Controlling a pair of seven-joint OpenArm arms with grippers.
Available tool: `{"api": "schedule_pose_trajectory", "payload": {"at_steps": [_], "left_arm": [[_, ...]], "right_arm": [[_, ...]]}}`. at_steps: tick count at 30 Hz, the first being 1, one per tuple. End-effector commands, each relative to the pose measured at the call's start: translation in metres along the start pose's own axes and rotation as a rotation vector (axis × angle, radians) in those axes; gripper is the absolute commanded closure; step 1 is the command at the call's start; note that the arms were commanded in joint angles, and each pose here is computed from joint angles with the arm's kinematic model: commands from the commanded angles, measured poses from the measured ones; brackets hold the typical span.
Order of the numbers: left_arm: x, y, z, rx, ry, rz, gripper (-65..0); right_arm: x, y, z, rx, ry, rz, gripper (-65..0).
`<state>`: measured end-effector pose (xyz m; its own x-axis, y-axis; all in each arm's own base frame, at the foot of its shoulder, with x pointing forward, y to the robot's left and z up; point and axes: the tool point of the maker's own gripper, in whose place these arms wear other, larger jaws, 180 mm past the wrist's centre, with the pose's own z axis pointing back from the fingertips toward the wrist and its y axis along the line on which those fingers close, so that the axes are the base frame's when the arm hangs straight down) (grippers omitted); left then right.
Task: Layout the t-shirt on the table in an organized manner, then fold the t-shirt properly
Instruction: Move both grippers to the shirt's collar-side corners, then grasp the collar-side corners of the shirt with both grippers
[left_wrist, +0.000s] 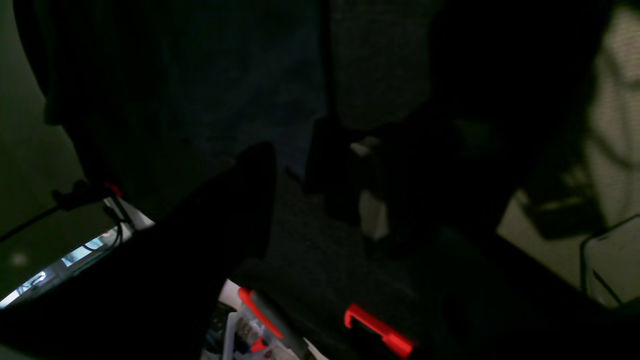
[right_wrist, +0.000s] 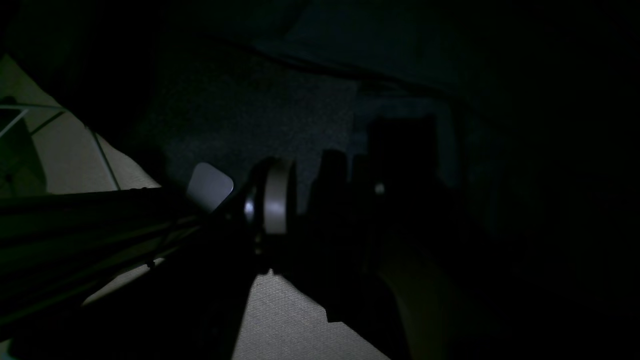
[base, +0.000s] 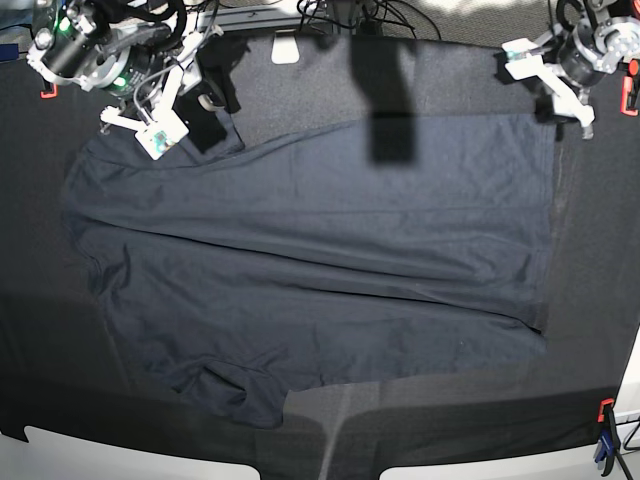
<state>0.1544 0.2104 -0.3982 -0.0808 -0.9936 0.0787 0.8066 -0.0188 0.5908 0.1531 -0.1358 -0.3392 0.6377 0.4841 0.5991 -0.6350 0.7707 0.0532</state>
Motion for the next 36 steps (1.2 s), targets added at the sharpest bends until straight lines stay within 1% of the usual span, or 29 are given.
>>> {"api": "schedule_pose_trajectory", "payload": {"at_steps": [1,5,8,14,15,17,20,24,27,32,36], "left_arm": [[0.001,0.009,0.002,0.026,-0.012,-0.017,-26.0],[0.001,0.009,0.002,0.026,-0.013,-0.017,-26.0],[-0.003,0.01,-0.002,0.023,-0.007,0.011,-26.0],[-0.031,0.015,-0.02,0.032,0.072,0.028,-25.9],[-0.033,0.013,-0.021,0.028,0.077,0.027,-24.8],[-0.033,0.007,-0.02,0.011,0.076,0.025,-22.9],[-0.028,-0.002,-0.019,-0.025,0.058,0.015,-22.8],[-0.015,-0.008,-0.021,-0.042,0.01,0.008,-22.8],[-0.009,-0.004,-0.025,-0.035,-0.015,0.001,-22.8],[-0.024,0.001,-0.039,-0.034,0.028,-0.017,-22.8],[-0.029,-0.017,-0.038,-0.078,0.043,-0.018,-22.7]], "right_arm": [[0.009,0.002,0.004,0.012,-0.039,0.035,-17.4],[0.009,0.002,0.004,0.012,-0.039,0.035,-17.4],[0.009,0.002,0.004,0.012,-0.039,0.035,-17.4],[0.009,0.002,0.004,0.012,-0.039,0.035,-17.4],[0.01,0.002,0.004,0.012,-0.04,0.035,-17.4],[0.01,0.002,0.004,0.012,-0.041,0.035,-17.4],[0.01,0.002,0.004,0.012,-0.043,0.035,-17.4],[0.013,0.003,0.004,0.013,-0.057,0.035,-17.4],[0.013,0.003,0.004,0.013,-0.057,0.035,-17.4],[0.013,0.003,0.004,0.013,-0.057,0.035,-17.4],[0.013,0.002,0.004,0.012,-0.056,0.035,-17.4]]}}
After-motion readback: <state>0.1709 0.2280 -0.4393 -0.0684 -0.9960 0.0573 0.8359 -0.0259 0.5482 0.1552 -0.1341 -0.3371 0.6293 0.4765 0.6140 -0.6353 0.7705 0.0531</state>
